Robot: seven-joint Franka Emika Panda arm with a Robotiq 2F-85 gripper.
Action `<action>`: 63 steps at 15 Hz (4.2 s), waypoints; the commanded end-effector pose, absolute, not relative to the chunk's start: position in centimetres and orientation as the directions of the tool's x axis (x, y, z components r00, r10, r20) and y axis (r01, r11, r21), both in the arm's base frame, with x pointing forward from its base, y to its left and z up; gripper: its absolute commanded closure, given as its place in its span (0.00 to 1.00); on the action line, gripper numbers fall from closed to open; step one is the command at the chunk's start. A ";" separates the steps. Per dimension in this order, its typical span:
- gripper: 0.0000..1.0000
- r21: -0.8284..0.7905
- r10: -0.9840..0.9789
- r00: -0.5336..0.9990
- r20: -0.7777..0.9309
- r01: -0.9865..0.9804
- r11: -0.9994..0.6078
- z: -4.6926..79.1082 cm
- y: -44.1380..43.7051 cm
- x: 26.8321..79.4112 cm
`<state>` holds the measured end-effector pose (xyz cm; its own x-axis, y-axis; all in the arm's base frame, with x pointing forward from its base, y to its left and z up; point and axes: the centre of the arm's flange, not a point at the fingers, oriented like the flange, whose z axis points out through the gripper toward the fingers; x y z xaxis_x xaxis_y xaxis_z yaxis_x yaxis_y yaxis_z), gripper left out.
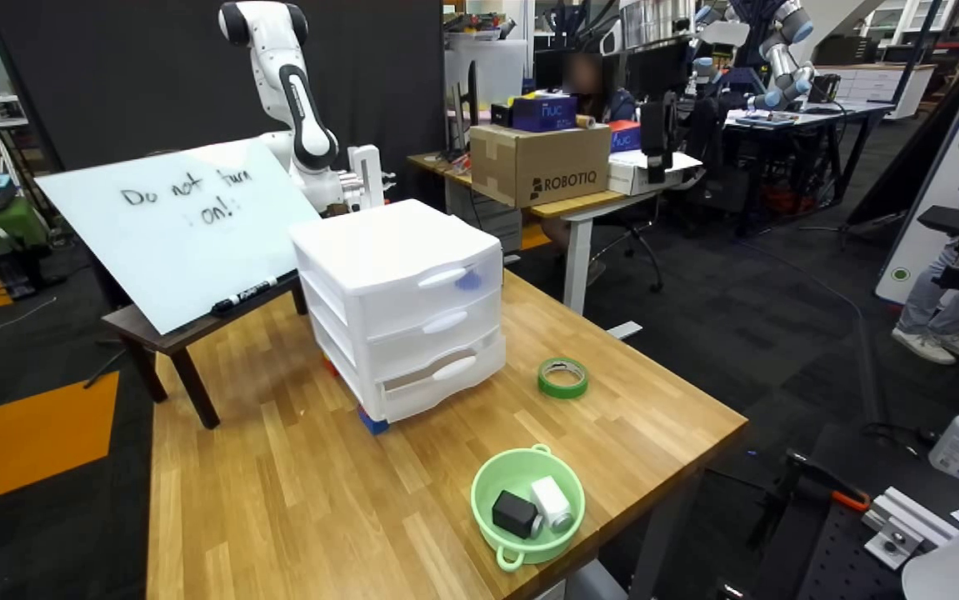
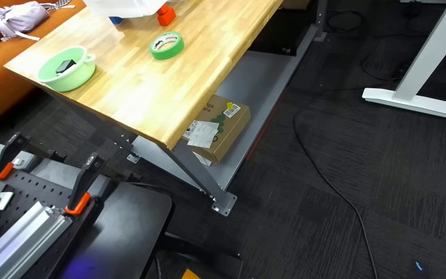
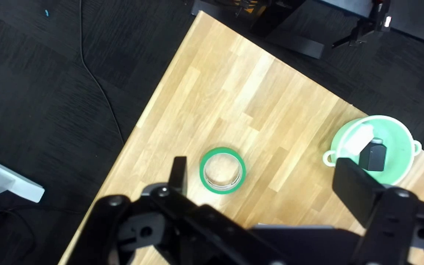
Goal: Move the green tape forward and the light-green bowl to the left
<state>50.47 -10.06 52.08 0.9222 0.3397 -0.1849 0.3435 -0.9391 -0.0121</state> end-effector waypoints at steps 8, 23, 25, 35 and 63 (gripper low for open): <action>0.00 -0.027 0.404 0.901 -0.159 0.405 -0.914 51.9 -9.3 51.1; 0.00 -0.031 0.574 0.817 -0.059 0.573 -0.819 50.4 -5.1 55.8; 0.00 -0.031 0.574 0.817 -0.059 0.574 -0.819 50.5 -5.1 55.8; 0.00 -0.049 0.532 0.845 -0.051 0.530 -0.847 50.5 -9.1 57.0; 0.00 -0.184 0.526 0.835 -0.159 0.499 -0.847 40.0 -11.0 59.4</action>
<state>58.84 -10.09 39.37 0.8144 0.5551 -0.1690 0.5234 -0.8285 -0.1990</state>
